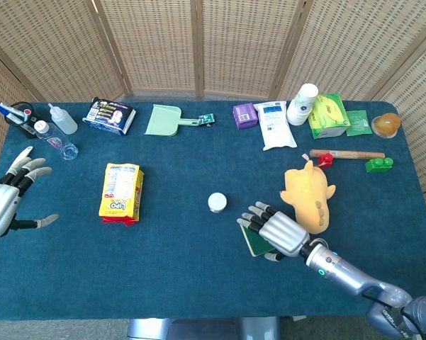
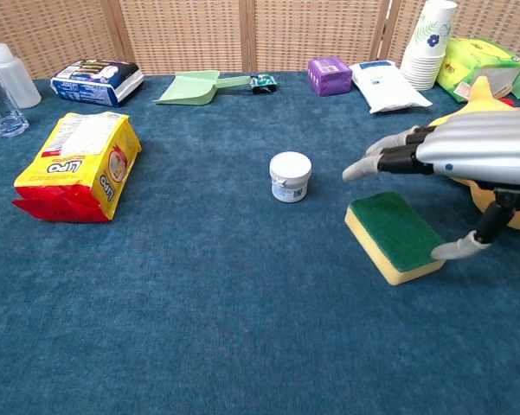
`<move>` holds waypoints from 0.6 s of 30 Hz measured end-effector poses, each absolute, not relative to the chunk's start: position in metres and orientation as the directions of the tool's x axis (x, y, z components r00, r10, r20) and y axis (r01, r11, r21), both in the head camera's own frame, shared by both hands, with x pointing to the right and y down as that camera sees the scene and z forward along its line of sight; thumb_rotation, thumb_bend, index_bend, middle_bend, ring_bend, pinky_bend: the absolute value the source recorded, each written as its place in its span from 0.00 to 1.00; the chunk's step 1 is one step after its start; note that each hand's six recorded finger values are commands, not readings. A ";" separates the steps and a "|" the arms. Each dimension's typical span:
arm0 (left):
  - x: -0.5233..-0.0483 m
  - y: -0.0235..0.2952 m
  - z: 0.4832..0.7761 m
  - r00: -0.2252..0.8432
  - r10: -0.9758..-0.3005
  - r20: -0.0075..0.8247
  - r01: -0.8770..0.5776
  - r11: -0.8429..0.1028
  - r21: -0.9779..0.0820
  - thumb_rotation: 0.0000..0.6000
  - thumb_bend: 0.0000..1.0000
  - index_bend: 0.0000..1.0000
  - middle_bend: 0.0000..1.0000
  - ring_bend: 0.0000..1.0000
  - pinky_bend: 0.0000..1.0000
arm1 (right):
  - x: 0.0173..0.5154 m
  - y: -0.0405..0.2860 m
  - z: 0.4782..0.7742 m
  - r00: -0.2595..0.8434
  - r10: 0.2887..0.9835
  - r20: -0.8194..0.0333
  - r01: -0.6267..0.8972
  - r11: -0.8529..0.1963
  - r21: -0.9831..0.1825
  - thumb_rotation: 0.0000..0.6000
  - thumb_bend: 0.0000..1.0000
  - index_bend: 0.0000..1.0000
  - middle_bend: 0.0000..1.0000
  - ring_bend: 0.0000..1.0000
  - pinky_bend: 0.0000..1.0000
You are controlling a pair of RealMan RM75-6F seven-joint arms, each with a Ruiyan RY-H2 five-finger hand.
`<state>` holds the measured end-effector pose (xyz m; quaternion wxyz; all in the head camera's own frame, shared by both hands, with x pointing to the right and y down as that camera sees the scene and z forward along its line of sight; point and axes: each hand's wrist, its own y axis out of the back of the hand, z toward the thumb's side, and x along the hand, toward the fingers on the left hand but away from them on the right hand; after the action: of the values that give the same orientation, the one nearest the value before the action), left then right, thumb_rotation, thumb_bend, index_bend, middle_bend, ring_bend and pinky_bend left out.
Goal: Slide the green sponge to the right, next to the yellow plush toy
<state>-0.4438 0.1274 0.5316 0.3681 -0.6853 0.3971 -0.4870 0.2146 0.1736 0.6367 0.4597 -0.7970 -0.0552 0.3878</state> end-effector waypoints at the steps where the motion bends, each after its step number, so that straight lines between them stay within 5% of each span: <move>1: -0.444 0.127 0.531 0.210 -0.903 0.374 -0.186 -0.413 -0.892 0.80 0.11 0.18 0.14 0.11 0.32 | 0.214 0.175 0.637 0.694 0.444 -0.567 -0.268 -0.572 -0.776 0.87 0.27 0.00 0.00 0.00 0.12; 18: -0.446 0.132 0.523 0.205 -0.908 0.366 -0.191 -0.404 -0.895 0.81 0.11 0.18 0.14 0.11 0.32 | 0.215 0.183 0.648 0.719 0.446 -0.532 -0.241 -0.558 -0.794 0.96 0.27 0.00 0.00 0.00 0.12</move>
<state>-0.4461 0.1316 0.5229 0.3693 -0.6826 0.4024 -0.4856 0.2148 0.1832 0.6481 0.4657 -0.8018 -0.0639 0.3690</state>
